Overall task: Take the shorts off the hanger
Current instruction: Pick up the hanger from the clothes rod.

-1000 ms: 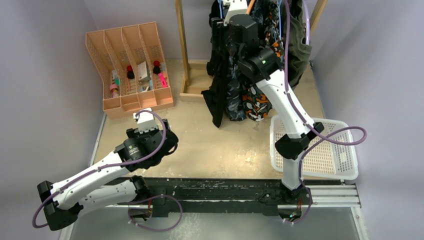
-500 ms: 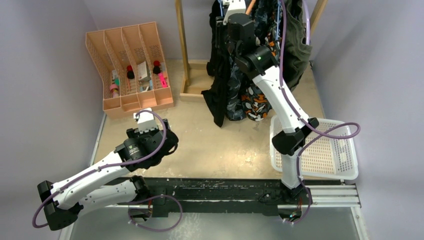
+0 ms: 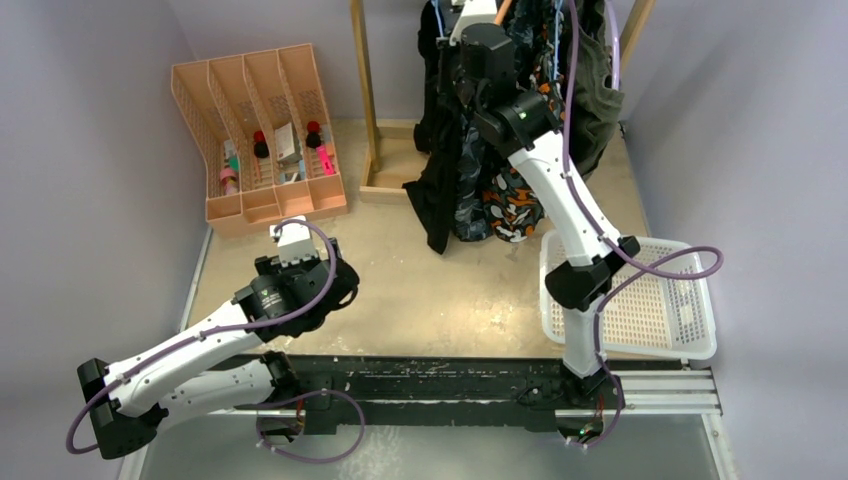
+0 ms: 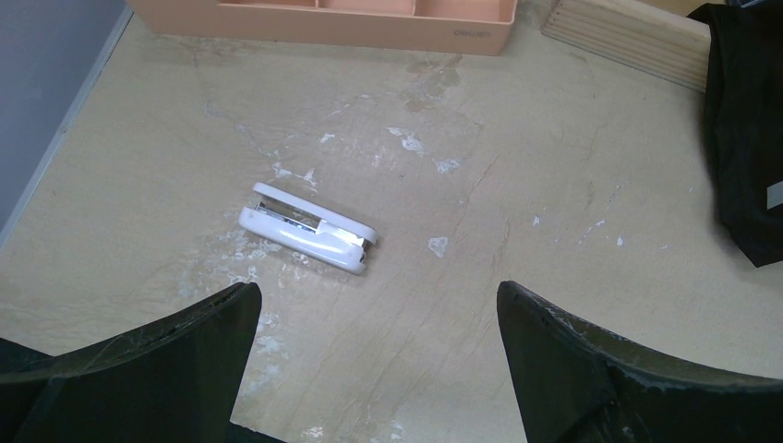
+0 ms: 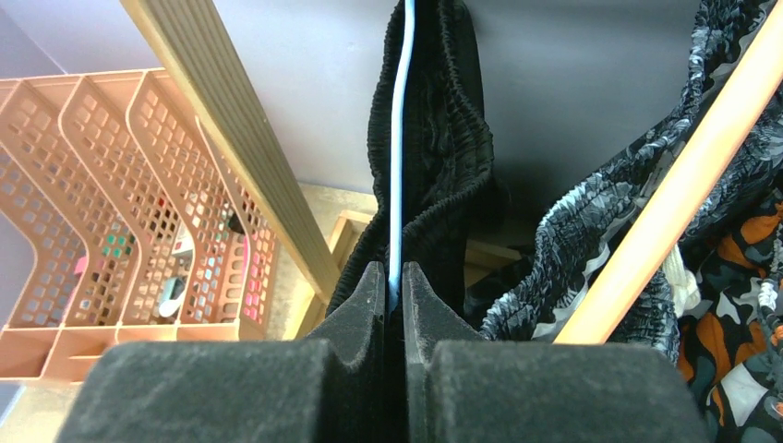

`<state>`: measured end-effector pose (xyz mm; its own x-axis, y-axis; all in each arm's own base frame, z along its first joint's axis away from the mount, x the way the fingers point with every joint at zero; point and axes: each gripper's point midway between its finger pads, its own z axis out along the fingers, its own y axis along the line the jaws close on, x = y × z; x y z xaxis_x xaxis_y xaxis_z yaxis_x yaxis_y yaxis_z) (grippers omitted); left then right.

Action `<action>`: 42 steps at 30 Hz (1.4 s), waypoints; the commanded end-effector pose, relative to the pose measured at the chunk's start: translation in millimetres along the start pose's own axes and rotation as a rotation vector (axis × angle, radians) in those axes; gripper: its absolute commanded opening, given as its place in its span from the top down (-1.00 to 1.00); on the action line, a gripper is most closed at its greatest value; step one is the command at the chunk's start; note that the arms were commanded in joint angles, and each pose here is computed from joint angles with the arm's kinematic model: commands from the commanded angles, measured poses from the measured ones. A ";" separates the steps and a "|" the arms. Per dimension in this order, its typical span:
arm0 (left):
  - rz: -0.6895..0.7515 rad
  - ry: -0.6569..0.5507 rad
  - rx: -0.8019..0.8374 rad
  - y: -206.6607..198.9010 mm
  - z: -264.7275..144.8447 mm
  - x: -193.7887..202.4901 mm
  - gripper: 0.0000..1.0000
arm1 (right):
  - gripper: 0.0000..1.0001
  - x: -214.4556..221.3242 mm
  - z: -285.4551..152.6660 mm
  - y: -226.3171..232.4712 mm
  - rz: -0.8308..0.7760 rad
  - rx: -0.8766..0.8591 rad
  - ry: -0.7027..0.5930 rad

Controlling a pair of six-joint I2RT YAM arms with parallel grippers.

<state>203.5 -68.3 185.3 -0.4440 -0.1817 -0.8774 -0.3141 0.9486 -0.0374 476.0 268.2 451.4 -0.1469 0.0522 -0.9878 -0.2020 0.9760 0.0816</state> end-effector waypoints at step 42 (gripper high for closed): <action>-0.053 -0.061 -0.003 2.3 -4.9 -21.2 -1.00 | 1.00 -32.3 -171.1 39.0 0.239 -0.561 -0.059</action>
<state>203.3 -65.8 185.3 -0.4428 -0.1703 -0.8803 -0.3192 0.9474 -0.0227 333.3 265.3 466.0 -0.2891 0.1904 -0.9382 -0.5421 0.7752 0.3244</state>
